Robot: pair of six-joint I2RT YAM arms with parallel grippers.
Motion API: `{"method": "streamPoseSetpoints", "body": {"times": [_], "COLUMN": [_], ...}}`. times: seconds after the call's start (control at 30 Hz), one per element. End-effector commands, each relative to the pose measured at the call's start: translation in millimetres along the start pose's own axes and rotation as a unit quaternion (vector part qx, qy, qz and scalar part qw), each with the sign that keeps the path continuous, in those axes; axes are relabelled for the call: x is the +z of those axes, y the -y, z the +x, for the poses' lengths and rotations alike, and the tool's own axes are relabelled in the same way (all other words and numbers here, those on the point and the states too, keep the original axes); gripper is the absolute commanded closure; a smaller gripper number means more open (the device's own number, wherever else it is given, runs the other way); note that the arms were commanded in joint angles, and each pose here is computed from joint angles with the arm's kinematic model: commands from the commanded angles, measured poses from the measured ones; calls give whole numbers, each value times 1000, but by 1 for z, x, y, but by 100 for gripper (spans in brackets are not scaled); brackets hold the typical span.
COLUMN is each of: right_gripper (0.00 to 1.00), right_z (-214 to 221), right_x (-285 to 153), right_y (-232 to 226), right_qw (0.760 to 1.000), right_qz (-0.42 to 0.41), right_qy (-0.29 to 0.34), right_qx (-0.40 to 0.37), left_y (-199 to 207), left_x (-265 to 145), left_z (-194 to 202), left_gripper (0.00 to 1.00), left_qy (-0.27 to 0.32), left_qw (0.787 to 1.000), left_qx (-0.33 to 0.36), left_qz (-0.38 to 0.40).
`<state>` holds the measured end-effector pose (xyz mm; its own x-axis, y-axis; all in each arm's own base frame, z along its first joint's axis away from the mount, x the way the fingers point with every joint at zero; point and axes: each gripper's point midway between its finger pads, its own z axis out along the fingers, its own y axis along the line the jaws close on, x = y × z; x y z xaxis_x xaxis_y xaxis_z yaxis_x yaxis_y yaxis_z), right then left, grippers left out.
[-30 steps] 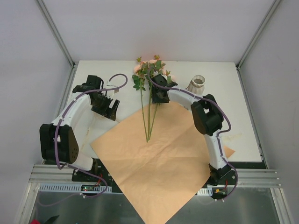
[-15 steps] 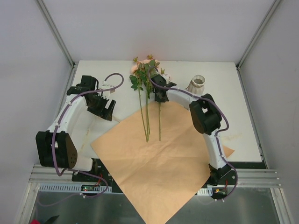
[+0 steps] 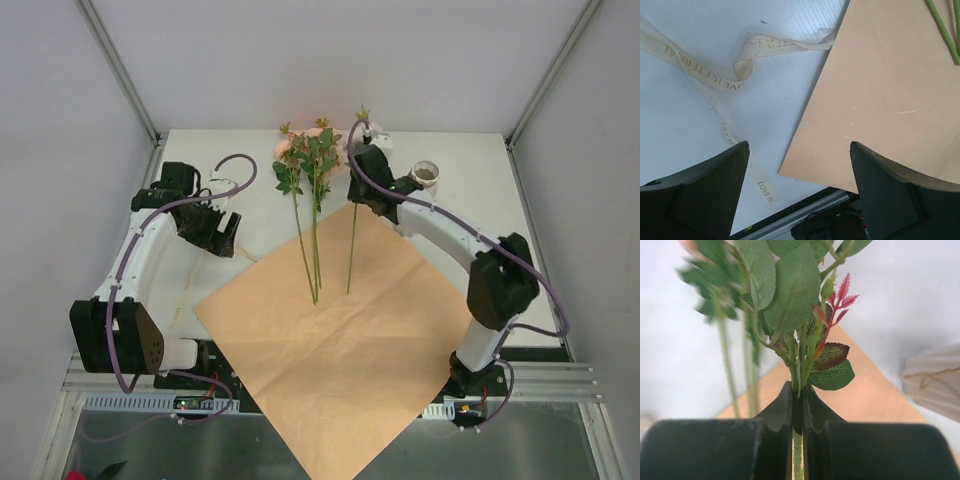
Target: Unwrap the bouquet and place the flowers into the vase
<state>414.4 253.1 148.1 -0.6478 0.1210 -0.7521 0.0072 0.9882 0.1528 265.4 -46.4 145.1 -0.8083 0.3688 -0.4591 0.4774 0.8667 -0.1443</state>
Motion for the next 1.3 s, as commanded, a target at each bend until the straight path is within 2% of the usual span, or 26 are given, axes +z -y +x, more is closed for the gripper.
{"method": "streamPoseSetpoints", "body": {"times": [0.0,0.07,0.1,0.17,0.2,0.27,0.33,0.47,0.5,0.7,0.83,1.0,1.27], "right_gripper": [99,99,99,99,99,99,99,99,99,99,99,99,99], "right_z": [-107,-135,-164,-195,-226,-245,-271,-296,-302,-315,-315,-308,-283], "right_x": [-87,-112,-141,-171,-211,-234,-267,-291,-303,-330,-325,-306,-259], "right_y": [-37,-39,-40,-34,-30,-20,-11,16,24,56,73,86,104], "right_qw": [980,970,955,929,896,866,843,821,809,771,764,767,789], "right_qz": [-124,-140,-154,-151,-164,-139,-123,-74,-62,2,28,43,71], "right_qy": [155,200,253,335,412,475,518,558,576,630,640,636,606], "right_qx": [31,4,7,-35,-19,-69,-79,-91,-94,-87,-82,-73,-71], "left_y": [2,2,1,1,2,4,8,11,12,18,17,14,17], "left_x": [-16,-18,-18,-20,-21,-22,-22,-21,-21,-23,-24,-26,-28], "left_z": [-3,-4,-4,-6,-7,-6,-5,-4,-4,-5,-7,-8,-1], "left_gripper": [18,19,18,19,19,19,19,19,19,19,19,19,18], "left_qy": [22,25,25,28,30,34,38,39,40,49,50,51,47], "left_qw": [1000,1000,1000,999,999,999,999,999,999,998,998,998,999], "left_qx": [0,-3,-6,-19,-23,-27,-27,-27,-27,-24,-21,-18,-8], "left_qz": [-2,-4,-6,-10,-9,-7,1,8,10,24,21,12,12]}}
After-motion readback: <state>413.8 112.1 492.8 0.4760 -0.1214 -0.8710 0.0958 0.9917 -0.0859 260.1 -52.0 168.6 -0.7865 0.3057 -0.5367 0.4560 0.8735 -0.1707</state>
